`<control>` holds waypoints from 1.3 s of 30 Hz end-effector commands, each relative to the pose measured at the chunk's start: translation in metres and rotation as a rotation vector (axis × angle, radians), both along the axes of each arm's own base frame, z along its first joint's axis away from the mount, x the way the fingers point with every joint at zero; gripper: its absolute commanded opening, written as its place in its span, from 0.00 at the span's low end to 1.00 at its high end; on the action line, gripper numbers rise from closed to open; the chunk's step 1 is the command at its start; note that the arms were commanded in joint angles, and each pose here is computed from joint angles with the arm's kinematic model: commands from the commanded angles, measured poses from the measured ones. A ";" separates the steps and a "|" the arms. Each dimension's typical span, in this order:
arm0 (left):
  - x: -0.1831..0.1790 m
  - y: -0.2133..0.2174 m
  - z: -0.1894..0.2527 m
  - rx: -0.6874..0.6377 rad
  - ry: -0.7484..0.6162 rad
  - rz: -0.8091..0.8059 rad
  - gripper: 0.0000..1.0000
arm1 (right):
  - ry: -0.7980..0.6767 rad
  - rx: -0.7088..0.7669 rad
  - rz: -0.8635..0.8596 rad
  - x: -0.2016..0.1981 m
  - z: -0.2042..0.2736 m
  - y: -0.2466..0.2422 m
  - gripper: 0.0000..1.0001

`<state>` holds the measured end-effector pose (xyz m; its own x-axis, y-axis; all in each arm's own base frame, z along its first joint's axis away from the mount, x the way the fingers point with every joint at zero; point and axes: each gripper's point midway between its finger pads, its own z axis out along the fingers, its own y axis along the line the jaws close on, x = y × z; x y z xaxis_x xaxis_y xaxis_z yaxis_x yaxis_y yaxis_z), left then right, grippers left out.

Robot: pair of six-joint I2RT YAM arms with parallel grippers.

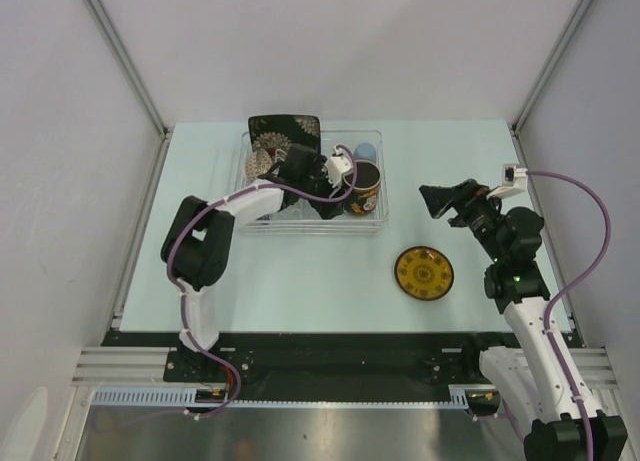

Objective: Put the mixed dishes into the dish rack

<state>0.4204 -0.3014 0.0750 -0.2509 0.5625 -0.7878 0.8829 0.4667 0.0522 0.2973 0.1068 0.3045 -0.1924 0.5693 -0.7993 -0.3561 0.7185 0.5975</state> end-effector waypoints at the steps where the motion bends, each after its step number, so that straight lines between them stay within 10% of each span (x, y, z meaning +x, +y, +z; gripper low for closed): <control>1: -0.003 -0.006 0.104 -0.120 -0.113 -0.010 1.00 | 0.192 -0.050 -0.041 0.005 -0.049 -0.007 1.00; 12: -0.042 0.026 0.214 -0.212 -0.182 -0.017 1.00 | 0.788 -0.219 -0.484 -0.020 -0.174 -0.088 1.00; 25: -0.142 0.085 0.147 -0.083 -0.049 -0.024 1.00 | 1.038 -0.250 -0.450 -0.037 -0.252 -0.085 1.00; 39: -0.139 0.090 0.078 0.018 -0.015 -0.055 0.99 | 1.009 -0.123 -0.208 -0.040 -0.288 -0.041 0.95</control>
